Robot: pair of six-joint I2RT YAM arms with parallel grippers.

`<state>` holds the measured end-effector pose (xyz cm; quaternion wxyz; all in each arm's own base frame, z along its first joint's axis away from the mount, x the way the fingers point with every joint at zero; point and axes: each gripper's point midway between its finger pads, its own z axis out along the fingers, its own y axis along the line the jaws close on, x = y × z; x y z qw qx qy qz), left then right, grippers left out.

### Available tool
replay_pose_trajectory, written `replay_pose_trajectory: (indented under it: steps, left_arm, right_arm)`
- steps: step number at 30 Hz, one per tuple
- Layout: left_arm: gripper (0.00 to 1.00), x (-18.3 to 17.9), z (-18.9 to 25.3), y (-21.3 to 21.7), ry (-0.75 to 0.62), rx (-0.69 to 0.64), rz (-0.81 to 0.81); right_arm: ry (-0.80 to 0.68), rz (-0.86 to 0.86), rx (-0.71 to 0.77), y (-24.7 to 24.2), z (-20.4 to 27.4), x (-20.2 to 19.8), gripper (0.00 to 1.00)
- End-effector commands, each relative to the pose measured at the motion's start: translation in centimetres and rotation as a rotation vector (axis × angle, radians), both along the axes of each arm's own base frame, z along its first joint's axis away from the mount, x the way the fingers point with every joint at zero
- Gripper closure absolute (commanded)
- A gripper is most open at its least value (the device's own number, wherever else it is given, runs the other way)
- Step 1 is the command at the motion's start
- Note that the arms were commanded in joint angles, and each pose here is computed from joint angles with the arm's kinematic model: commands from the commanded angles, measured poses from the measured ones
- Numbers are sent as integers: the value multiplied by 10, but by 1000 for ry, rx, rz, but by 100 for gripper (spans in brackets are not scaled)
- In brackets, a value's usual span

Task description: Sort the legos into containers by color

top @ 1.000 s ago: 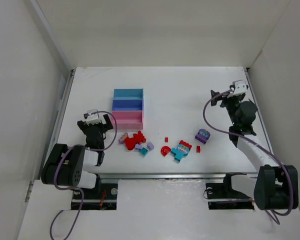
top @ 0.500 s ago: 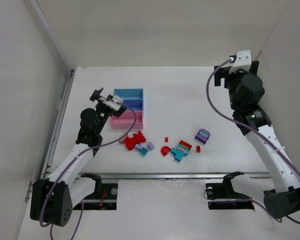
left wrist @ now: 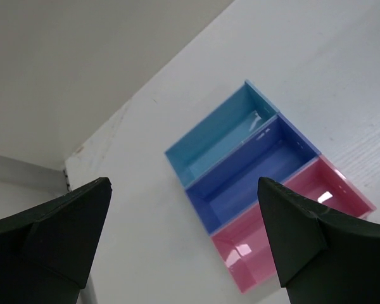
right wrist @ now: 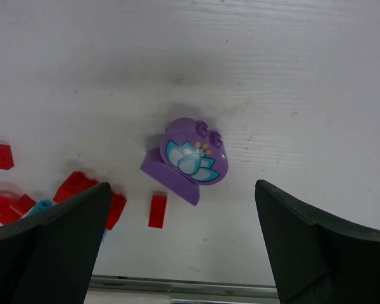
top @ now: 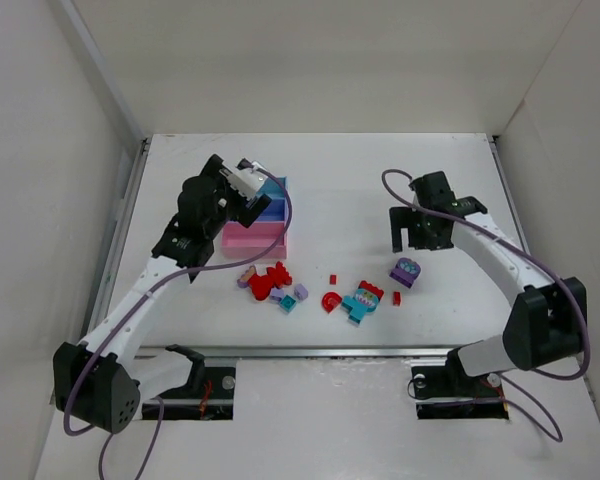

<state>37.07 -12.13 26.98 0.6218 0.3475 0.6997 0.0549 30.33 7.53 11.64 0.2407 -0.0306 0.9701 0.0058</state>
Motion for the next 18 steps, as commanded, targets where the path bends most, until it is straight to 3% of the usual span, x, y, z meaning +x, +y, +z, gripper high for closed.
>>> replay_pose_trajectory:
  steps: [1, 4, 7, 13, 18]
  left_arm:
    - [0, -12, -2, -6, 74, -114, 4]
    - [0, -15, -13, -1, 94, -101, 25]
    - [0, -12, -15, 3, 77, -101, 51]
    - [0, -12, -15, 6, 53, -83, 64]
    - [0, -18, -24, 0, 63, -78, 46]
  right_arm:
    - [-58, -76, 165, 22, 26, 0, 0]
    - [-55, 49, 225, 68, 22, -14, 0]
    - [-47, 221, 153, 98, 5, -29, 0]
    - [106, 503, 110, 141, -43, -73, 0]
    - [104, 490, 50, 145, -48, -74, 0]
